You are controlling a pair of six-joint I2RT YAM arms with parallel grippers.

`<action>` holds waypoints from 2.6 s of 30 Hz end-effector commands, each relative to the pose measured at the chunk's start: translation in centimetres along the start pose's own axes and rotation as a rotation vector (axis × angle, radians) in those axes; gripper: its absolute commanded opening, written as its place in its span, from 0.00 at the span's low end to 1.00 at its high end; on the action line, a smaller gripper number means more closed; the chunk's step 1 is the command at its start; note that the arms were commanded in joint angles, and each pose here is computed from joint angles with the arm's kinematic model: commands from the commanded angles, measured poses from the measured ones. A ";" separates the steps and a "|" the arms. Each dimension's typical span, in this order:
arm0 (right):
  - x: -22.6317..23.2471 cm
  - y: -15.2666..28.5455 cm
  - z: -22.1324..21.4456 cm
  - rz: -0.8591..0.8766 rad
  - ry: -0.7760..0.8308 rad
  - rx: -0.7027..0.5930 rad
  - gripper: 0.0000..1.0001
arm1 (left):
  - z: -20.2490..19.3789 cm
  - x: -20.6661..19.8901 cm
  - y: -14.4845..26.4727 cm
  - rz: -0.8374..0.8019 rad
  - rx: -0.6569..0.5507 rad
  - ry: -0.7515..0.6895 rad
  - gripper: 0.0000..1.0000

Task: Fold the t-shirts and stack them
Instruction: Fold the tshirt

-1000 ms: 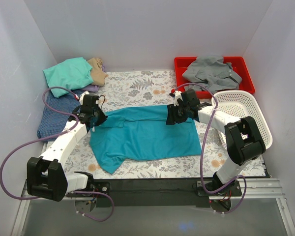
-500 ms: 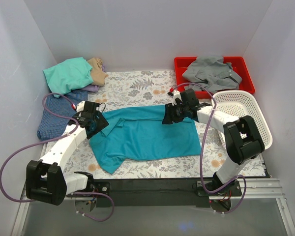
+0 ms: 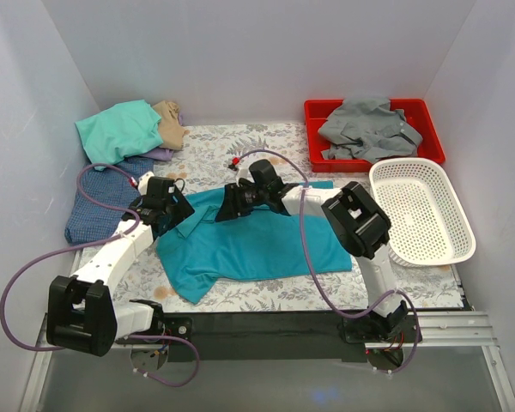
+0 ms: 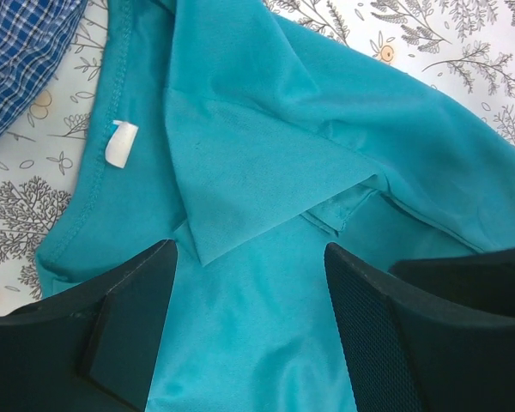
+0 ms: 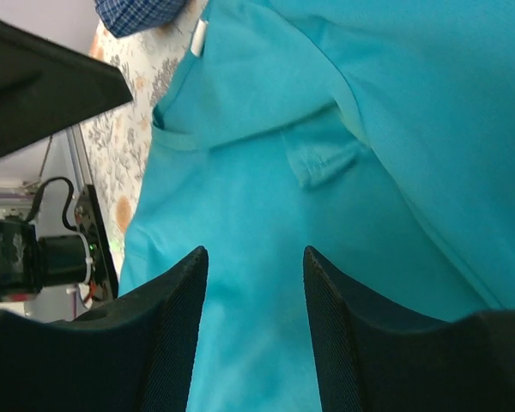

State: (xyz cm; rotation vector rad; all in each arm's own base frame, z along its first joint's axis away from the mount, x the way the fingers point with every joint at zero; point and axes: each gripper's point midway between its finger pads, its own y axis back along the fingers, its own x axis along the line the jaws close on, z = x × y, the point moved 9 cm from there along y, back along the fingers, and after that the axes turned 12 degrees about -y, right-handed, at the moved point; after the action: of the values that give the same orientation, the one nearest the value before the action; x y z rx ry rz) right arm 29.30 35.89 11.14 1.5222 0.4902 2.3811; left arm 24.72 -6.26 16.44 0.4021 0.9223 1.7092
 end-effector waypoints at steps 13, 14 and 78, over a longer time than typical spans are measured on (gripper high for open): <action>1.3 -4.9 0.9 -0.131 -0.052 -0.152 0.52 | 1.5 -1.1 -0.5 -0.052 -0.043 -0.028 0.68; 1.4 -4.9 0.8 -0.141 -0.046 -0.160 0.52 | 1.4 -1.1 -0.6 -0.051 -0.042 -0.030 0.68; 3.3 -5.1 -0.5 -0.058 0.031 -0.160 0.43 | 1.2 -1.3 -1.3 -0.054 -0.001 -0.046 0.70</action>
State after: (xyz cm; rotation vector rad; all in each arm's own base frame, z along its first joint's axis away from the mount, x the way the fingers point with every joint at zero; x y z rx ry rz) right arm 26.77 40.24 10.46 1.4057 0.4061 2.3070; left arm 26.05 -6.79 15.16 0.4606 0.9245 1.6525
